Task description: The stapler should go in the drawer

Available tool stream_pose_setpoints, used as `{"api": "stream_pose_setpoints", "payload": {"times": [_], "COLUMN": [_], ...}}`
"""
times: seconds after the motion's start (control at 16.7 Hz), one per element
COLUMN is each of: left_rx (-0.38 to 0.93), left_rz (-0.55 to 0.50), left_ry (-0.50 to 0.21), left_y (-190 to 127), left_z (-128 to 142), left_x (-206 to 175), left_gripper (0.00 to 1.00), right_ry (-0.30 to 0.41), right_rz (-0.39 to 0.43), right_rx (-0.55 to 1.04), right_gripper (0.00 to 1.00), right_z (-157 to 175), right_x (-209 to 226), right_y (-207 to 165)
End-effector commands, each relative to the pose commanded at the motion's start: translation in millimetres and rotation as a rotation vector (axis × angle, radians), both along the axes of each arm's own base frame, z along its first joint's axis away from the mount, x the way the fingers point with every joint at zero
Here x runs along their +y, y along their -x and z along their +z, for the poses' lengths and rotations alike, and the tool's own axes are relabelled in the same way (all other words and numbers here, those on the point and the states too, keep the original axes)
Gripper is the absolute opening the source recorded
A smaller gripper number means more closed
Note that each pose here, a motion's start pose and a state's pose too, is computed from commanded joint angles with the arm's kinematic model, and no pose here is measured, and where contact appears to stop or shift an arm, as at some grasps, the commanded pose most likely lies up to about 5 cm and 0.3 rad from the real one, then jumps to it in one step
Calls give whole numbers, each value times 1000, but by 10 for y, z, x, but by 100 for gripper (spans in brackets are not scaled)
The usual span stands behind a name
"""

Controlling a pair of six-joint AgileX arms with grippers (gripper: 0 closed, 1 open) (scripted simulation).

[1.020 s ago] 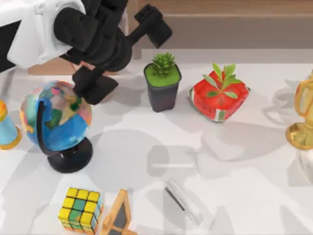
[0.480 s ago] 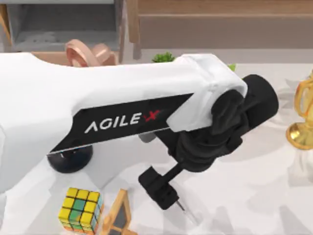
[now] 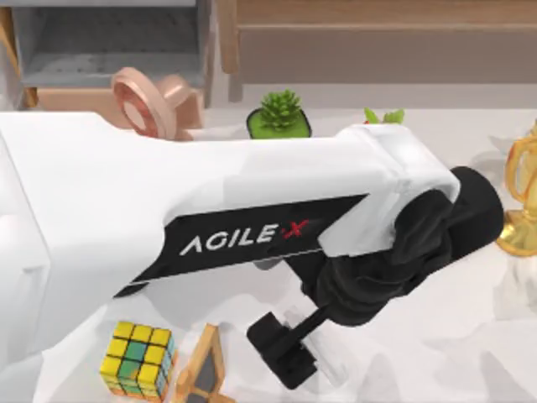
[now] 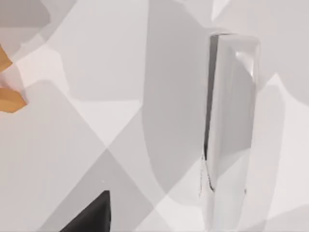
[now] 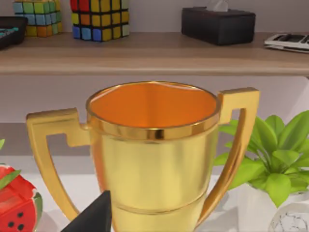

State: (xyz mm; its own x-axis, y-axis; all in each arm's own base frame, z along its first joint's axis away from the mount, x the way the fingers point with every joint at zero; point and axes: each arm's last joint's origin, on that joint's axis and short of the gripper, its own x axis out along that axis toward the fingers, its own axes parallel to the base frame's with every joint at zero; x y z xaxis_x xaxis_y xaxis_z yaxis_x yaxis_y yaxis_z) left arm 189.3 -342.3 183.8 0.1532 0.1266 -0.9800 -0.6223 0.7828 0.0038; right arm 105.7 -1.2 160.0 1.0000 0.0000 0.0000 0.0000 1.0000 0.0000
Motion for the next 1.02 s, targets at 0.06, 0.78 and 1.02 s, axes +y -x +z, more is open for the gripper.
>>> {"api": "stream_pose_setpoints", "payload": {"times": [0.06,0.78,1.02], "left_rx": [0,0,0], "left_rz": [2,0,0], "left_ry": [2,0,0], "left_y": [-9,-107,-107], "left_z": [4,-686,-686], "left_x": [10,89,89], "left_gripper": [100,100,77], "right_ry": [0,0,0], "right_rz": [0,0,0], "right_rx": [0,0,0], "right_gripper": [100,100,100], "right_z": [0,0,0], "right_x": [0,0,0], "right_y": [0,0,0]}}
